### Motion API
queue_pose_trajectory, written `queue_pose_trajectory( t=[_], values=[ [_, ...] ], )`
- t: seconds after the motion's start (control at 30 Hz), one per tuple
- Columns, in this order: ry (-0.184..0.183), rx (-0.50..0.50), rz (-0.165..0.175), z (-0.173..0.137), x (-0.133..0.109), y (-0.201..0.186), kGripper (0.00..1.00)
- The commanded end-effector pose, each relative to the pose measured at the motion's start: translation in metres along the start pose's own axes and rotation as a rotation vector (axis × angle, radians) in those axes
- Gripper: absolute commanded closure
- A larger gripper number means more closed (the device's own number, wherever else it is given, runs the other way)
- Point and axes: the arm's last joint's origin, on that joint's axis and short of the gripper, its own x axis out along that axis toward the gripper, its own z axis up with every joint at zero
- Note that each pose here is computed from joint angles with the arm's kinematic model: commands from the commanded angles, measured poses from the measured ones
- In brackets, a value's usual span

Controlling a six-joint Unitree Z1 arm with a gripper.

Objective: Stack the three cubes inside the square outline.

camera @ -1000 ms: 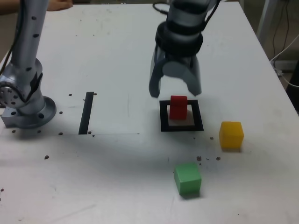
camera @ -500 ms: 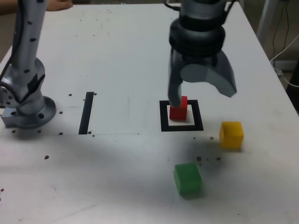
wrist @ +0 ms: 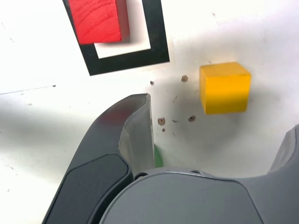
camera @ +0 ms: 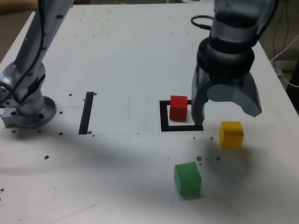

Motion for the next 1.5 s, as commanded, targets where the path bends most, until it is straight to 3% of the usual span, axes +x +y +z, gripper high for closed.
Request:
queue_pose_trajectory(
  t=[0.0,0.17,0.53,0.87,1.13,1.27,1.47],
  values=[
    [0.026,-0.001,-0.006,0.007,0.012,0.004,0.06],
    [0.058,-0.002,-0.008,0.014,0.027,0.010,0.08],
    [0.033,0.015,0.002,0.030,0.035,0.009,0.12],
    [0.042,0.010,-0.017,0.038,0.047,0.006,0.17],
    [0.026,0.005,-0.028,0.042,0.051,0.005,0.20],
    [0.018,0.004,-0.028,0.043,0.051,0.004,0.26],
    [0.009,-0.004,-0.031,0.044,0.051,0.004,0.44]
  ],
)
